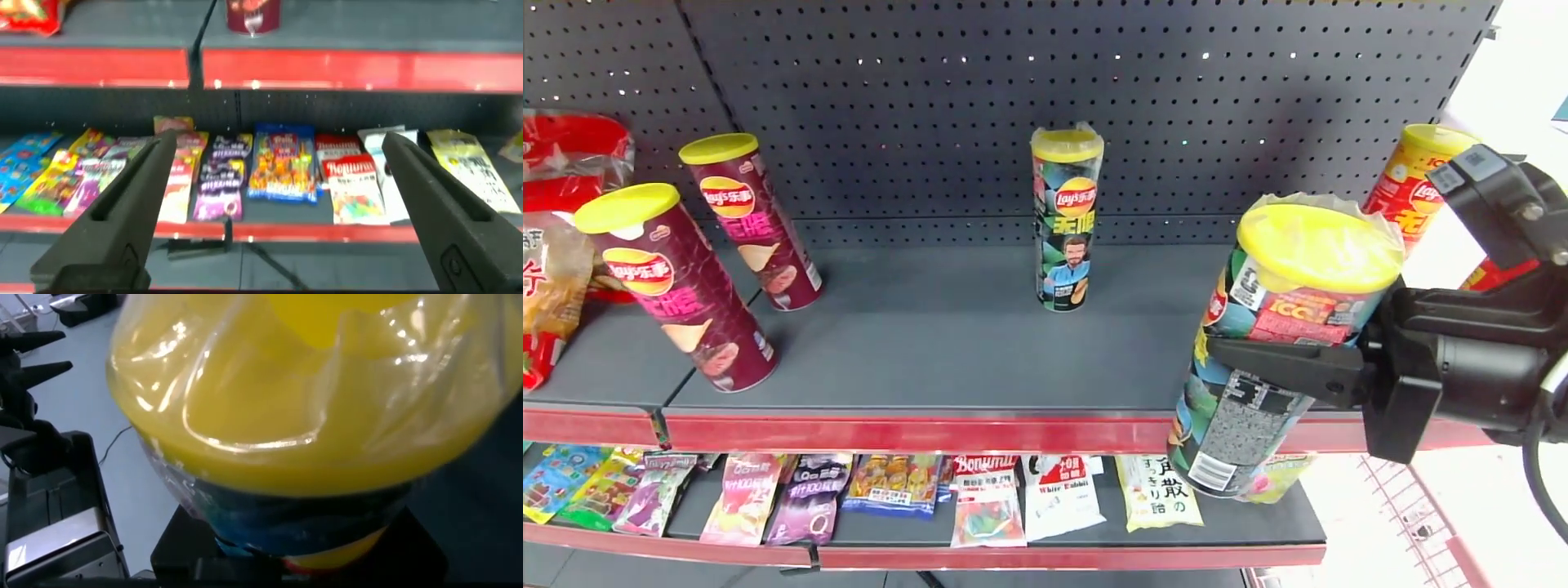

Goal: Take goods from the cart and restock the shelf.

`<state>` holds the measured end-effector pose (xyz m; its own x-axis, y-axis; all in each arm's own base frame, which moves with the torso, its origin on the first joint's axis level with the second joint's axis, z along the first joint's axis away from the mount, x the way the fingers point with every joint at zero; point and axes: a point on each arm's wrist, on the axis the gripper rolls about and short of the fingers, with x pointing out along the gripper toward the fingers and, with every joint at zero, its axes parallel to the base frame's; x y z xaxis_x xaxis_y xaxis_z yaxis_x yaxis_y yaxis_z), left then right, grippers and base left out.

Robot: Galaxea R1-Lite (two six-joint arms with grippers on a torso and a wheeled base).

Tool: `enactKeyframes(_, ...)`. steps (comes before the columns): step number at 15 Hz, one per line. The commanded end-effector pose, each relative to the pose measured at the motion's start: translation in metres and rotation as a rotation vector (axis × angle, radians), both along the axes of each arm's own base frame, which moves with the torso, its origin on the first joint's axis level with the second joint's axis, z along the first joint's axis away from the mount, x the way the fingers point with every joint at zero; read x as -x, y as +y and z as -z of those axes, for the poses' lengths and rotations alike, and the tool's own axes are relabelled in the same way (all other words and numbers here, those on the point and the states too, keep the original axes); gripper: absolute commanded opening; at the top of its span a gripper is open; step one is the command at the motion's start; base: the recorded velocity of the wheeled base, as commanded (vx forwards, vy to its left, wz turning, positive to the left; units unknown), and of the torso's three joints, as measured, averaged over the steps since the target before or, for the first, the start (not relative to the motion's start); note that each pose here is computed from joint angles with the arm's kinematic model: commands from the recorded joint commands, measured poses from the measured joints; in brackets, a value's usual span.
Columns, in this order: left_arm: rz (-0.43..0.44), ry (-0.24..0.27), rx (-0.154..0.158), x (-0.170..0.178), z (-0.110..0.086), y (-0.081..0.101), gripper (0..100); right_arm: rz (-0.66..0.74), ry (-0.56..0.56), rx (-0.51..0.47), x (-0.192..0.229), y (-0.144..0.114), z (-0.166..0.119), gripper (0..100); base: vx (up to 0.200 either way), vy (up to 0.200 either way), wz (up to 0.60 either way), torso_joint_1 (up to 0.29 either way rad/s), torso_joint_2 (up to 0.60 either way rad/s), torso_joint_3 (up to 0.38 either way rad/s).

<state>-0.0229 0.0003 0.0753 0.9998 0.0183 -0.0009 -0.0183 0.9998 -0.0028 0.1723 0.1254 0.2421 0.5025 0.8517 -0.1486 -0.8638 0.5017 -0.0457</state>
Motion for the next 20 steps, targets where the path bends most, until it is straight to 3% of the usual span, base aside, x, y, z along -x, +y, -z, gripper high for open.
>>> enactKeyframes(1, 0.0, 0.001, 0.0, 0.0, 0.0, 0.0, 100, -0.002, -0.001, 0.0, 0.0, 0.0, 0.0, 0, 0.2, 0.0, 0.0, 0.007, -0.01, 0.002)
enactKeyframes(15, 0.003, 0.002, -0.001, 0.0, 0.0, 0.0, 100, -0.008, -0.038, -0.001, 0.006, -0.002, -0.005, 0, 0.0, 0.0, 0.0, 0.0, 0.0, 0.0)
enactKeyframes(18, 0.031, 0.059, -0.005, -0.004, -0.001, 0.0, 100, -0.012, -0.061, 0.007, 0.006, -0.001, -0.006, 0, 0.0, 0.0, 0.0, 0.0, 0.0, 0.0)
enactKeyframes(19, 0.051, 0.057, -0.012, -0.004, -0.001, 0.0, 100, -0.012, -0.063, 0.005, 0.006, -0.001, -0.007, 0, 0.0, 0.0, 0.0, 0.0, 0.0, 0.0)
enactKeyframes(20, 0.102, 0.027, -0.076, -0.003, -0.006, -0.001, 100, -0.01, -0.074, -0.001, 0.006, -0.001, -0.01, 0, 0.0, 0.0, 0.0, 0.0, 0.0, 0.0)
